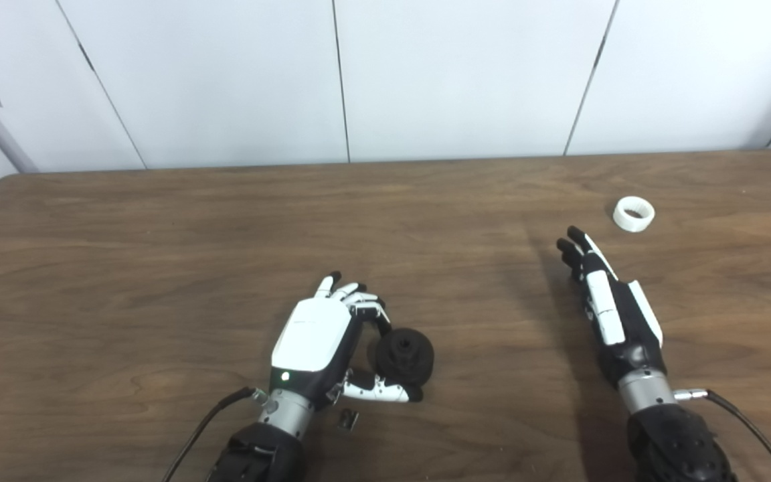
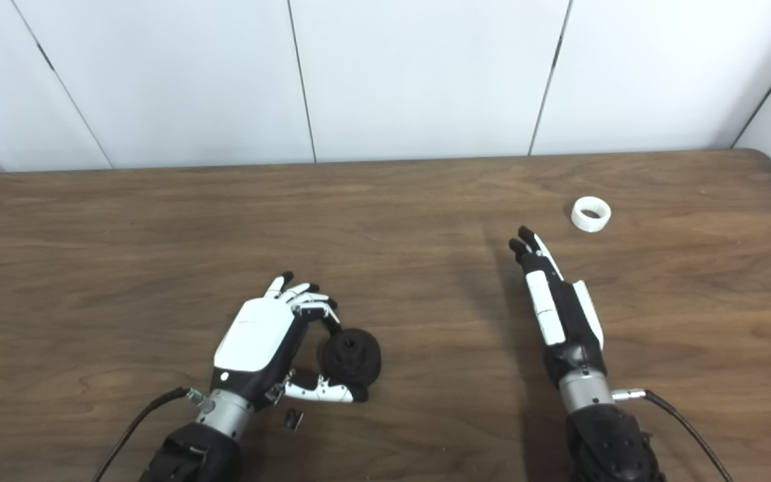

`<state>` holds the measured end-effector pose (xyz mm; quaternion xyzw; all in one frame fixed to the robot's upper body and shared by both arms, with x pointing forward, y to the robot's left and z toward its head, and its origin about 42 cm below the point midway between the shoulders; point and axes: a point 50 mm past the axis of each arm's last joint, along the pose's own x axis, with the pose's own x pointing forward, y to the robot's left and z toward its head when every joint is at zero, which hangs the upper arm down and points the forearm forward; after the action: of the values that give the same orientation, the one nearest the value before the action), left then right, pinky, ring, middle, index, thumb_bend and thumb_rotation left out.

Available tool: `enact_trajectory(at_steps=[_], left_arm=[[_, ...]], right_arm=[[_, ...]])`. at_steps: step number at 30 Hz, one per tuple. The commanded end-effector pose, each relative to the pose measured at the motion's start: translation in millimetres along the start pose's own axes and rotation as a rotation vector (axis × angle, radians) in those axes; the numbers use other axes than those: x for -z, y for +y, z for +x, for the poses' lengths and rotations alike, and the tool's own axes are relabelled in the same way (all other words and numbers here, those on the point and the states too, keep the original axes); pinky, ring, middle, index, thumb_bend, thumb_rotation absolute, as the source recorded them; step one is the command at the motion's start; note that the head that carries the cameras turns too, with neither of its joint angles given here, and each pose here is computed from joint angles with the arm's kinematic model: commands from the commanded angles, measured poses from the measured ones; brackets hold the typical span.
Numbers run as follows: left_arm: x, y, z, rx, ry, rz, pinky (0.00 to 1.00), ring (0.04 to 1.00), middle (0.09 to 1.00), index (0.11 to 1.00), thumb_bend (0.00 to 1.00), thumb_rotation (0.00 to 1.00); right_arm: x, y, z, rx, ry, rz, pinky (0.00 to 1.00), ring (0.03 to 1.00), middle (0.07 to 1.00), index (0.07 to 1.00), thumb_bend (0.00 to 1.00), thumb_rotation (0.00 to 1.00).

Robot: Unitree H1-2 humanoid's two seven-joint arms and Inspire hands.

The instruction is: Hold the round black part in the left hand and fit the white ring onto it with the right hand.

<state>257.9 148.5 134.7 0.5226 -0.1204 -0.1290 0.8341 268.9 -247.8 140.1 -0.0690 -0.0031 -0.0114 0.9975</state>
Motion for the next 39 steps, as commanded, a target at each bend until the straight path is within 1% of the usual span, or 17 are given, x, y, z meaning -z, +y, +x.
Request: enact_trajectory(at_steps=[1, 4, 7, 9, 10, 11, 14, 15, 16, 20, 22, 24, 26, 30, 33, 39], left_arm=[[2.0, 3.7, 2.4, -0.012, -0.004, 0.018, 1.00, 0.881, 0.764, 0.482, 0.52, 0.06], [3.2, 3.2, 2.7, -0.011, 0.000, 0.020, 1.00, 0.877, 0.763, 0.482, 0.52, 0.06], [4.8, 2.6, 2.6, -0.006, 0.001, 0.017, 1.00, 0.878, 0.765, 0.483, 0.52, 0.06], [5.9, 2.2, 2.2, -0.005, 0.001, 0.016, 1.00, 0.879, 0.765, 0.483, 0.52, 0.06], [6.3, 2.1, 1.9, -0.004, 0.001, 0.015, 1.00, 0.878, 0.765, 0.483, 0.52, 0.06], [6.8, 2.0, 1.5, -0.003, 0.001, 0.015, 1.00, 0.877, 0.764, 0.483, 0.52, 0.06], [8.5, 1.2, 0.0, -0.002, 0.002, 0.018, 1.00, 0.872, 0.763, 0.482, 0.52, 0.06], [9.1, 0.4, -0.5, -0.003, 0.002, 0.019, 1.00, 0.871, 0.763, 0.482, 0.52, 0.06], [10.0, -1.0, -1.3, -0.003, 0.002, 0.019, 1.00, 0.867, 0.760, 0.482, 0.52, 0.06], [12.5, -4.4, -3.6, 0.006, 0.007, 0.014, 1.00, 0.869, 0.758, 0.482, 0.52, 0.06], [13.4, -5.2, -4.8, 0.009, 0.010, 0.009, 1.00, 0.870, 0.758, 0.482, 0.52, 0.06], [14.5, -5.9, -5.6, 0.014, 0.014, 0.005, 1.00, 0.872, 0.759, 0.482, 0.52, 0.05], [16.6, -6.4, -6.3, 0.015, 0.015, -0.001, 1.00, 0.870, 0.758, 0.482, 0.52, 0.05], [21.2, -6.4, -8.2, 0.008, 0.015, -0.001, 1.00, 0.869, 0.755, 0.482, 0.52, 0.05], [24.4, -5.1, -10.0, 0.005, 0.010, 0.008, 1.00, 0.866, 0.752, 0.482, 0.52, 0.05], [29.5, -2.9, -13.3, 0.007, 0.005, 0.008, 1.00, 0.861, 0.750, 0.482, 0.52, 0.06]], right_arm=[[-14.9, -4.1, 5.6, -0.004, -0.076, -0.003, 1.00, 0.957, 0.926, 0.954, 0.60, 1.00], [-15.8, -5.3, 5.4, -0.006, -0.079, -0.004, 1.00, 0.951, 0.930, 0.957, 0.60, 1.00], [-19.3, -7.4, 6.0, 0.003, -0.098, -0.022, 0.99, 0.954, 0.931, 0.956, 0.57, 0.99], [-22.8, -9.3, 6.9, 0.033, -0.116, -0.054, 0.93, 0.938, 0.914, 0.928, 0.56, 0.90], [-24.6, -10.1, 7.3, 0.051, -0.122, -0.071, 0.88, 0.911, 0.894, 0.903, 0.59, 0.82], [-27.2, -11.5, 7.7, 0.075, -0.129, -0.098, 0.86, 0.895, 0.884, 0.892, 0.61, 0.78], [-35.6, -15.0, 9.2, 0.121, -0.155, -0.156, 0.86, 0.864, 0.862, 0.873, 0.66, 0.61], [-39.9, -17.7, 10.4, 0.137, -0.163, -0.177, 0.86, 0.861, 0.859, 0.871, 0.66, 0.58], [-44.7, -21.3, 11.8, 0.156, -0.171, -0.204, 0.85, 0.857, 0.851, 0.863, 0.68, 0.53], [-59.2, -34.5, 18.2, 0.204, -0.192, -0.275, 0.83, 0.848, 0.833, 0.832, 0.73, 0.43], [-68.6, -43.9, 22.6, 0.218, -0.209, -0.297, 0.81, 0.845, 0.833, 0.812, 0.75, 0.40], [-76.8, -52.8, 26.2, 0.234, -0.224, -0.337, 0.83, 0.854, 0.838, 0.796, 0.76, 0.37], [-84.8, -61.6, 29.0, 0.253, -0.230, -0.378, 0.87, 0.863, 0.834, 0.767, 0.77, 0.38], [-96.2, -73.6, 34.4, 0.290, -0.233, -0.455, 0.90, 0.878, 0.837, 0.734, 0.78, 0.36], [-103.3, -84.7, 41.5, 0.310, -0.236, -0.528, 0.87, 0.872, 0.840, 0.723, 0.80, 0.33], [-113.9, -104.8, 62.8, 0.316, -0.220, -0.676, 0.88, 0.896, 0.874, 0.715, 0.81, 0.32]])
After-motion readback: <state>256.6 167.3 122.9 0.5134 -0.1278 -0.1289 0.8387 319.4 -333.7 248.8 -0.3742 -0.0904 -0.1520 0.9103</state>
